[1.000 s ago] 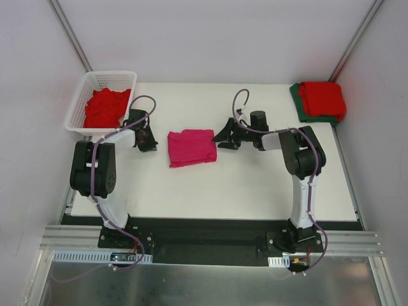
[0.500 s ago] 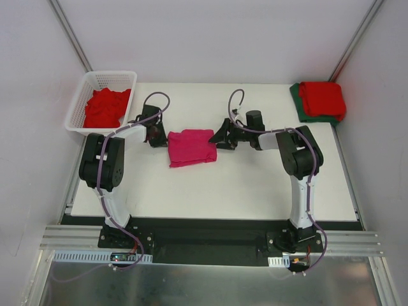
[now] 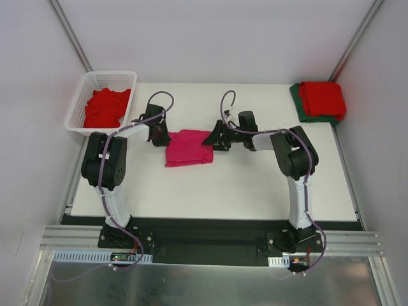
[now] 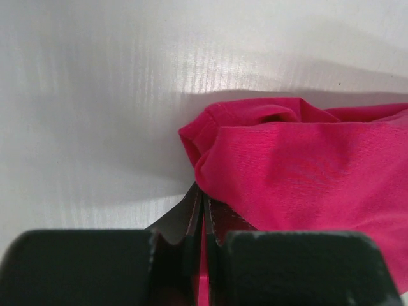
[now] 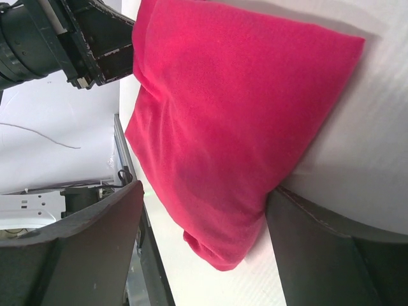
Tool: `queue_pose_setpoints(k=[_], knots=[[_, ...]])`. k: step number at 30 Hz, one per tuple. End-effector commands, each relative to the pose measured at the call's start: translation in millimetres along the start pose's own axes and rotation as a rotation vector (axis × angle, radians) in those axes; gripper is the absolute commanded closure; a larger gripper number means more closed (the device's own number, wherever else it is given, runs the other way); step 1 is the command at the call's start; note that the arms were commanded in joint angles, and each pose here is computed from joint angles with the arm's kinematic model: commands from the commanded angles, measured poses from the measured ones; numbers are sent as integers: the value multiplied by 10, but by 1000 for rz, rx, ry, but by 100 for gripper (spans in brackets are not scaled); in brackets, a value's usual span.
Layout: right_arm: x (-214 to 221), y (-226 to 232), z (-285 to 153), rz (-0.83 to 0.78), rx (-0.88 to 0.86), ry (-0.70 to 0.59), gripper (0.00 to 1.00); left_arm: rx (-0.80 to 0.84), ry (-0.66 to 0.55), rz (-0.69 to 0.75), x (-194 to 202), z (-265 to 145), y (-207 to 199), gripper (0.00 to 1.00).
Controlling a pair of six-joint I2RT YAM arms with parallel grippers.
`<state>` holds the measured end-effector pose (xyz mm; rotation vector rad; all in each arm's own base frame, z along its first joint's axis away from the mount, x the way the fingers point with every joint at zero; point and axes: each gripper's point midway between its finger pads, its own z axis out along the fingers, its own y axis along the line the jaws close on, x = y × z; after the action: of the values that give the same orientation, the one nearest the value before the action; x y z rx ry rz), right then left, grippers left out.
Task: Fold and stack the t-shirts
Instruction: Put the neatly folded tshirt into the corner of the board with the right arm
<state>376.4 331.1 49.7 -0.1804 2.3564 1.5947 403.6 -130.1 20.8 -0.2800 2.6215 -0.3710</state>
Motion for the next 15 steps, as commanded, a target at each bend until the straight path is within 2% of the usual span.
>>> queue_pose_setpoints(k=[1,15], knots=[[180,-218,175,44,67,34,21,3,43,41,109,35,-73,100],[221,-146,413,61,43,41,20,3,77,59,242,97,-106,100]])
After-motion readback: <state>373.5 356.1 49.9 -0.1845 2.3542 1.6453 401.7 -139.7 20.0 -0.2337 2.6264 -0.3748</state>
